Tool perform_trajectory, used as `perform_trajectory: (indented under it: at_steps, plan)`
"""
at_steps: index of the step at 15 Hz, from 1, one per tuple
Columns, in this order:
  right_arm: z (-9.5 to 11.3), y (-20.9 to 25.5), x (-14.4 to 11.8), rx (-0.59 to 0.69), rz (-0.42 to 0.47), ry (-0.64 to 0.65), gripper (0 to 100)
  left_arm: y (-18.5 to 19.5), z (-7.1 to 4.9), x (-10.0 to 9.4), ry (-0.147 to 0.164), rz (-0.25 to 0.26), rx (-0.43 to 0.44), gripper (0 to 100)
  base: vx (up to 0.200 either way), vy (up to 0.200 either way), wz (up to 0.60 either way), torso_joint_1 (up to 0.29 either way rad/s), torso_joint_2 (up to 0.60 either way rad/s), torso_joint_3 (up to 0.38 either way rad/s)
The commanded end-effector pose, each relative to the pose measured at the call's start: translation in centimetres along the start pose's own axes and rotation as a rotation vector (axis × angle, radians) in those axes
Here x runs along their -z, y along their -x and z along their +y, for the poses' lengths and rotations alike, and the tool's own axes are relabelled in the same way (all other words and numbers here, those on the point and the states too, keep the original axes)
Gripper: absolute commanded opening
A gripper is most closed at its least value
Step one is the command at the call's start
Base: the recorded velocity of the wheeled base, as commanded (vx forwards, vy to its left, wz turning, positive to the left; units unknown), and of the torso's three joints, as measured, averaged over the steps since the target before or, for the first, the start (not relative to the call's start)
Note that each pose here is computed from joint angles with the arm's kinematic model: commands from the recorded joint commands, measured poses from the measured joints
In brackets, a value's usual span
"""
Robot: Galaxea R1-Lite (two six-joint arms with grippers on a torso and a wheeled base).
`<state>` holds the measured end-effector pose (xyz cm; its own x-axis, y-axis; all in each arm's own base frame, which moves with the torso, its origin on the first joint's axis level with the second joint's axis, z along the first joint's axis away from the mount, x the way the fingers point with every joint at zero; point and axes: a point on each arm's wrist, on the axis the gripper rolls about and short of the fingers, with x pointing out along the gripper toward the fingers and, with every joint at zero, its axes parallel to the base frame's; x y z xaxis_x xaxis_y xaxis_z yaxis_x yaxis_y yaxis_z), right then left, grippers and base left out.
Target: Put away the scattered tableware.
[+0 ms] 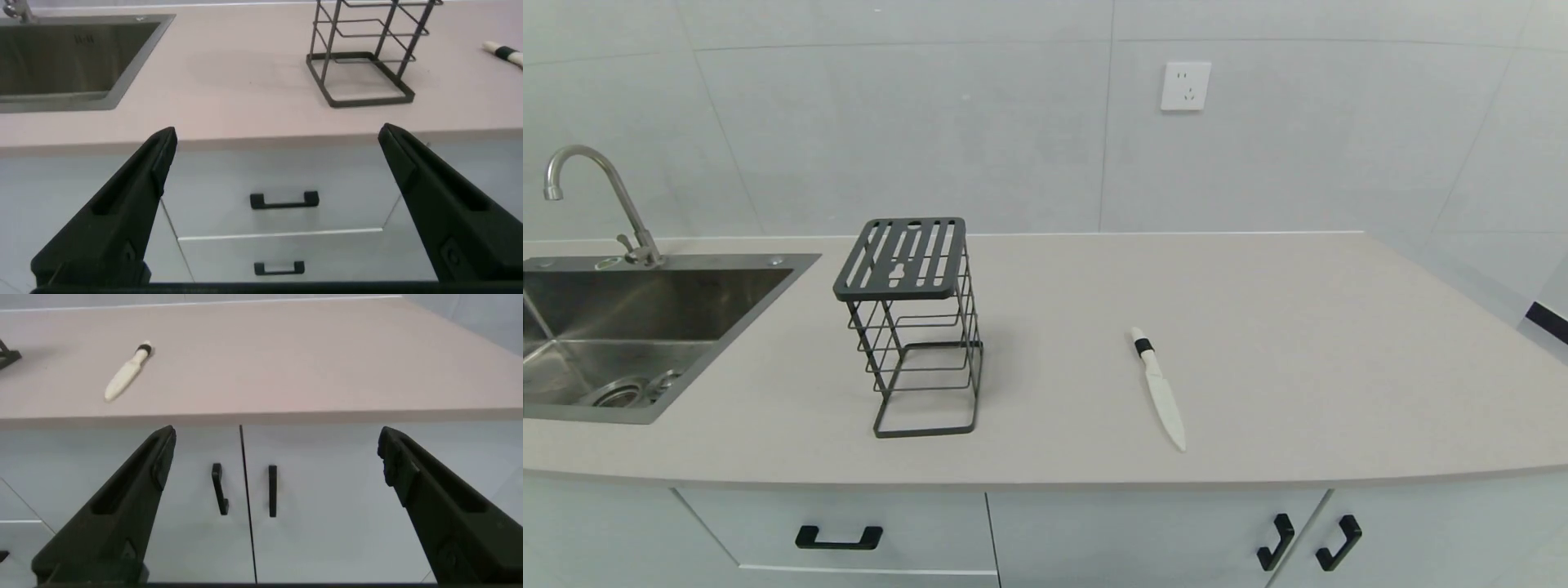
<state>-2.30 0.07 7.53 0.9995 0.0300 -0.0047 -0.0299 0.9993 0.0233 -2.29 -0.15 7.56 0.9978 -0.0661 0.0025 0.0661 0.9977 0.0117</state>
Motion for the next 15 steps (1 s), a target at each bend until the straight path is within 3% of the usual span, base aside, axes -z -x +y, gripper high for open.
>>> perform_trajectory:
  at_steps: [1, 8, 15]
  plan:
    - [0.00, -0.01, 0.02, -0.001, 0.003, 0.000, 100, -0.01, 0.00, -0.01, 0.001, 0.001, 0.000, 100, 0.200, 0.000, 0.00, 0.173, -0.41, -0.193]
    - [0.00, 0.00, -0.02, -0.001, 0.001, 0.000, 100, -0.01, 0.00, -0.01, 0.001, 0.001, 0.000, 100, 0.029, 0.000, 0.00, 0.070, -0.12, -0.062]
    - [0.00, -0.01, 0.02, -0.001, 0.003, 0.000, 100, -0.01, 0.00, -0.01, -0.001, 0.001, -0.002, 100, 0.000, 0.000, 0.00, 0.260, -0.54, -0.279]
